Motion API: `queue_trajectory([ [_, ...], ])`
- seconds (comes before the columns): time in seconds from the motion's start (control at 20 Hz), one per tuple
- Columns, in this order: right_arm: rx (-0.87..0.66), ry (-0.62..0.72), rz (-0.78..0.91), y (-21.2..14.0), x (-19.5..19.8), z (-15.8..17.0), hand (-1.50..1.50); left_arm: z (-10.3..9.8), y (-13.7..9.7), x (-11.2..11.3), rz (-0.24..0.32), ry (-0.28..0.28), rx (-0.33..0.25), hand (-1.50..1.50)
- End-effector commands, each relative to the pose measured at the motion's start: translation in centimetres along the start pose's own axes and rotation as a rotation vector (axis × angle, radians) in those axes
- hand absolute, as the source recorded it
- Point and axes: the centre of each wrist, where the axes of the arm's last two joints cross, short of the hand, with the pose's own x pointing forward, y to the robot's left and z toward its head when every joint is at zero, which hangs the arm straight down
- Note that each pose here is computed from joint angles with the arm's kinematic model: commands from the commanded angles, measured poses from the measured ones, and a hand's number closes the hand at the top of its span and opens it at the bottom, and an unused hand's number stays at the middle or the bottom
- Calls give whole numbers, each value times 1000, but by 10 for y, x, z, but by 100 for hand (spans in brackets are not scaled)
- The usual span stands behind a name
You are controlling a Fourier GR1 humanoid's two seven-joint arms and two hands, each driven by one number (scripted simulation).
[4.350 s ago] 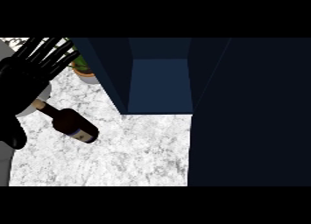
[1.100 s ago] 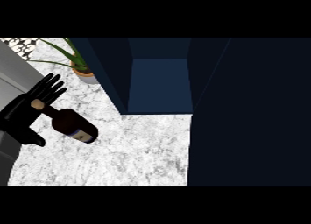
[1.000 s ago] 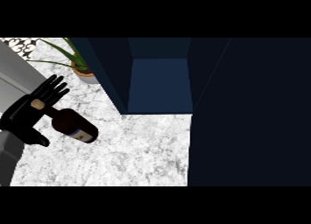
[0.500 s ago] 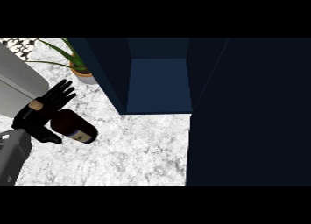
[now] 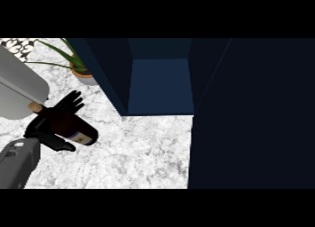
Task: Pick up the wine, place it into the cabinet and close the cabinet
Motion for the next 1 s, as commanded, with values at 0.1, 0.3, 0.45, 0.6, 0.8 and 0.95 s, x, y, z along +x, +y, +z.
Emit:
queue_trajectory([
  [0.1,18,-13,-7,7,13,3,-150,8,4,-8,68,-52,-81,-150],
  [0.3,0,-7,25,9,6,4,-150,9,-2,-20,104,-66,-55,-150],
  [0.45,-16,-16,10,3,1,8,-150,12,-12,-35,167,-61,-66,-150],
  [0.6,-22,-5,14,2,-3,-3,-150,12,-8,-31,216,-66,-76,-150],
  [0.8,12,-2,12,-5,-9,3,-150,4,-14,-32,199,-69,-83,-150],
  [0.95,0,10,13,1,-12,3,-150,2,-23,-40,235,-73,-80,-150],
])
